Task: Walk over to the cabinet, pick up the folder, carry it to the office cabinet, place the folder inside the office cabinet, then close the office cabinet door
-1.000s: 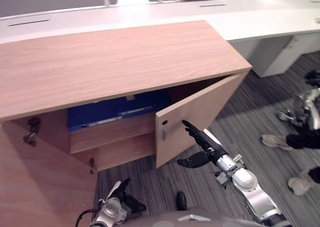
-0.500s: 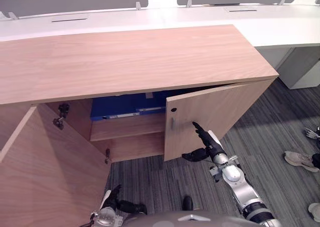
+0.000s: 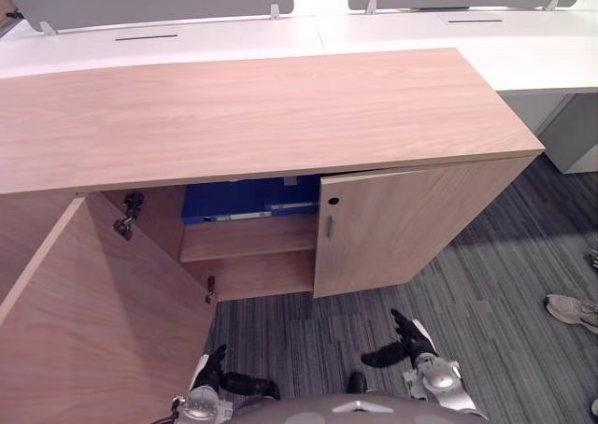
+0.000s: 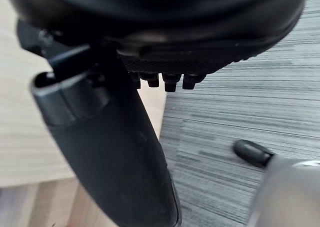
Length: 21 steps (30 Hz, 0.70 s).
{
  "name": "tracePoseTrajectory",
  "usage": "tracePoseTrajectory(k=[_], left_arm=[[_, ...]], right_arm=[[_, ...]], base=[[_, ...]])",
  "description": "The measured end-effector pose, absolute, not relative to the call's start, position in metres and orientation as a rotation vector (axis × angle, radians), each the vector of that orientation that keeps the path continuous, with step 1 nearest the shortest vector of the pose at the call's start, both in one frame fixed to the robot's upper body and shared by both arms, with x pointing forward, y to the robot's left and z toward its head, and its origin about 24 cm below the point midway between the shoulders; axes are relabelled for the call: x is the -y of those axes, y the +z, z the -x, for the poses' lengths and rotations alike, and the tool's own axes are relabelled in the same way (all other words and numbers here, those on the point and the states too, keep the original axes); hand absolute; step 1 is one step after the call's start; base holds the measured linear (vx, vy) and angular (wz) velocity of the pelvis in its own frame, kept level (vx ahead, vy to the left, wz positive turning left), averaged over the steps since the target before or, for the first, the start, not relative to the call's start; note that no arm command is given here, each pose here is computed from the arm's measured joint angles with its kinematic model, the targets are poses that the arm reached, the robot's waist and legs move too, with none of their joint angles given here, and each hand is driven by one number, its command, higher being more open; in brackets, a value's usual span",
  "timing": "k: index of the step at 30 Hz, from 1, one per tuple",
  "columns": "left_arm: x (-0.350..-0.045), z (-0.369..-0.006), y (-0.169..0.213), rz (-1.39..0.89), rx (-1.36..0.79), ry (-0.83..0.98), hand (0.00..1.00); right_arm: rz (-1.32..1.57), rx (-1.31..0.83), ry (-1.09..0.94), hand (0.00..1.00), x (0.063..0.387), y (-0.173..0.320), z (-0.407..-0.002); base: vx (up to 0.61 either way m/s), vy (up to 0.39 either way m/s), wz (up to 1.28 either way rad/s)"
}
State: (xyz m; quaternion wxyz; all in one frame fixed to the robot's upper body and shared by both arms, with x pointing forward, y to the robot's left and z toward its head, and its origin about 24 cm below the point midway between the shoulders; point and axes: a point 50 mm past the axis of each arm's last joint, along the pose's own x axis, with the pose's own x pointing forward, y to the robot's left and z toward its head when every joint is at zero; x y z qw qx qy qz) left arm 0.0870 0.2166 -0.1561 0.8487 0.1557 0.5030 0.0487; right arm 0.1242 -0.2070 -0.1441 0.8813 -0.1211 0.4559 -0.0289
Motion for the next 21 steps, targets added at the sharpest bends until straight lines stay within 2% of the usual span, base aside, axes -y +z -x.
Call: tracePoseTrajectory(k=[6,11,17,21], left_arm=[[-0.225,-0.086,-0.155,-0.244,-1.065,0.221,1.00],[-0.224,-0.077,-0.157,-0.134,-1.079,0.353,1.00],[-0.222,-0.087,-0.154,-0.058,-1.034,0.429,1.00],[-0.205,-0.104,-0.151,0.003,-0.985,0.421,1.00]], right_arm=[[0.054,-1.060,-0.306,1.00,0.214,-0.155,-0.096],[-0.037,-1.061,-0.425,1.00,0.214,-0.157,-0.092],[-0.085,-1.006,-0.425,1.00,0.200,-0.152,-0.117],[-0.116,-0.930,-0.426,1.00,0.194,-0.144,-0.139]], base=[[-0.04,-0.007,0.24],[0.09,-0.049,0.45],[0.07,-0.025,0.68],[-0.04,0.012,0.73]])
